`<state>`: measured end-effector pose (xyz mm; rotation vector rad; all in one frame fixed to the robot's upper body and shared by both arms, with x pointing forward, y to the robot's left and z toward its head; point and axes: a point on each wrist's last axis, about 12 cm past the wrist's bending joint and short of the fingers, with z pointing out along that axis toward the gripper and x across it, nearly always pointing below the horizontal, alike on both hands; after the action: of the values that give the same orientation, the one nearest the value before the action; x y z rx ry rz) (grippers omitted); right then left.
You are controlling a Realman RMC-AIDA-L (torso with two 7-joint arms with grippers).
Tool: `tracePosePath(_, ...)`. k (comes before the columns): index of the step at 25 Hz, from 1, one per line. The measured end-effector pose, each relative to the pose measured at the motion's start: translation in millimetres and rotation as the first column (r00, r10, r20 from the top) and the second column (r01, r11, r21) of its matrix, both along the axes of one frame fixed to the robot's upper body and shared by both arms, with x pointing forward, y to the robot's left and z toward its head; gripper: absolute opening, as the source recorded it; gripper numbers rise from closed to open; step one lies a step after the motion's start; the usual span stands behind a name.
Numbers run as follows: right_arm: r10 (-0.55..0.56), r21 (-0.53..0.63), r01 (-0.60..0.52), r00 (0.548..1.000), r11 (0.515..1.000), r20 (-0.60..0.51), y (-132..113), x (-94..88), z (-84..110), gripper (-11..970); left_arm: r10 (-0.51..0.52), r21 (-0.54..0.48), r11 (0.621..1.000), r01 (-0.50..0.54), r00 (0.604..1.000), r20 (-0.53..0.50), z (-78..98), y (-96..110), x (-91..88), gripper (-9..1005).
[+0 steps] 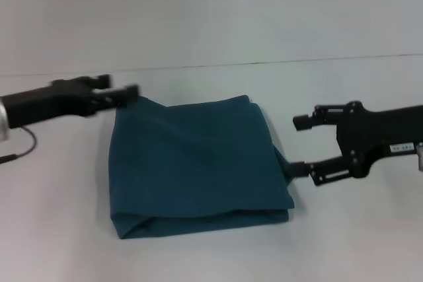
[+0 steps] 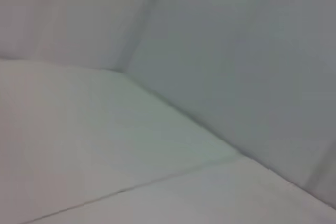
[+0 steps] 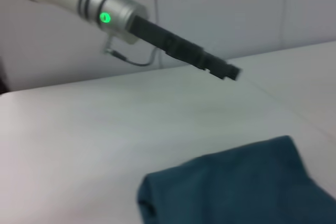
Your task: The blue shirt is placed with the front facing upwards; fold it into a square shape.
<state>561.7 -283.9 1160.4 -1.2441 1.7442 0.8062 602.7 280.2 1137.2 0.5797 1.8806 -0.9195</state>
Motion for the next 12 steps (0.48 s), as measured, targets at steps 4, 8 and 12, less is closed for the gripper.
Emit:
tracePosePath(4,0.056,0.023,-0.055,0.998,0.998,-0.043,-3,-14.4,-4.1,927,-0.326,0.077,0.945,0.318,0.937,0.127,10.7,-28,-15.9,886)
tracePosePath(8,0.077,0.046,-0.074,0.995,0.996,-0.064,-11,-27.7,-8.5,928,-0.542,0.091,0.840,0.535,0.821,0.182,20.3,-44,-35.9,886)
tracePosePath(12,0.087,0.061,-0.084,0.995,0.995,-0.042,-13,-37.0,-16.2,928,-0.620,0.083,0.782,0.618,0.758,0.204,22.6,-49,-47.3,885)
